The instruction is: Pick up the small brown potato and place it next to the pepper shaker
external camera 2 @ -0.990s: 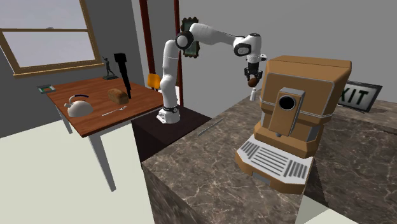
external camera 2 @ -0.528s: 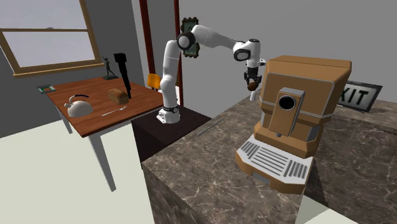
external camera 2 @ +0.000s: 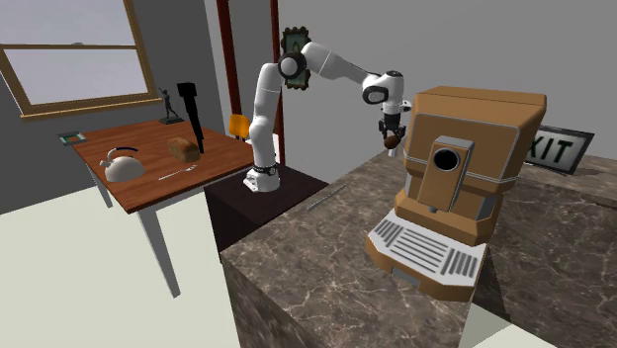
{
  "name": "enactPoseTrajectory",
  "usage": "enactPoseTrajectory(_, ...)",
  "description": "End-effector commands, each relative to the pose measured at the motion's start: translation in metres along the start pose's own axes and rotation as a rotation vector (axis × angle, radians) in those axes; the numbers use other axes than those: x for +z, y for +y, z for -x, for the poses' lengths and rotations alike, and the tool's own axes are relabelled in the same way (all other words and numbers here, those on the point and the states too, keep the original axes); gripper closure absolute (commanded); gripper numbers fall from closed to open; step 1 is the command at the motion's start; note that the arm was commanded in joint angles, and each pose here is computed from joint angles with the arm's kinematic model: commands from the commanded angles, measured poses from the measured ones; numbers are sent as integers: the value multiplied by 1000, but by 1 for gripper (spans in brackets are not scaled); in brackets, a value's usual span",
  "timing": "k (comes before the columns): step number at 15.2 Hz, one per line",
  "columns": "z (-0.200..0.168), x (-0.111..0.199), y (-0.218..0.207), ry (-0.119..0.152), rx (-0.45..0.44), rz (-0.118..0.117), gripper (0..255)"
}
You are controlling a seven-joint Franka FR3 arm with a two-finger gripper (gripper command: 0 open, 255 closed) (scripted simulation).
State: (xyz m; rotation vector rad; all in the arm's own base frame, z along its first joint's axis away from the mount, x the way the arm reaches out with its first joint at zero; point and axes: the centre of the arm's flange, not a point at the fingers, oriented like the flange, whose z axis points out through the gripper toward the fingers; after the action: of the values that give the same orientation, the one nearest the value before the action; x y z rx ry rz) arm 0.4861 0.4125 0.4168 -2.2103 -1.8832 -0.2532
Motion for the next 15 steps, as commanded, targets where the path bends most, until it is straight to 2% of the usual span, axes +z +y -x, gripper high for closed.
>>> enactPoseTrajectory(1,4,10,-1,0,0,0,255)
enactPoseTrajectory(15,25,81,4,0,0,0,255)
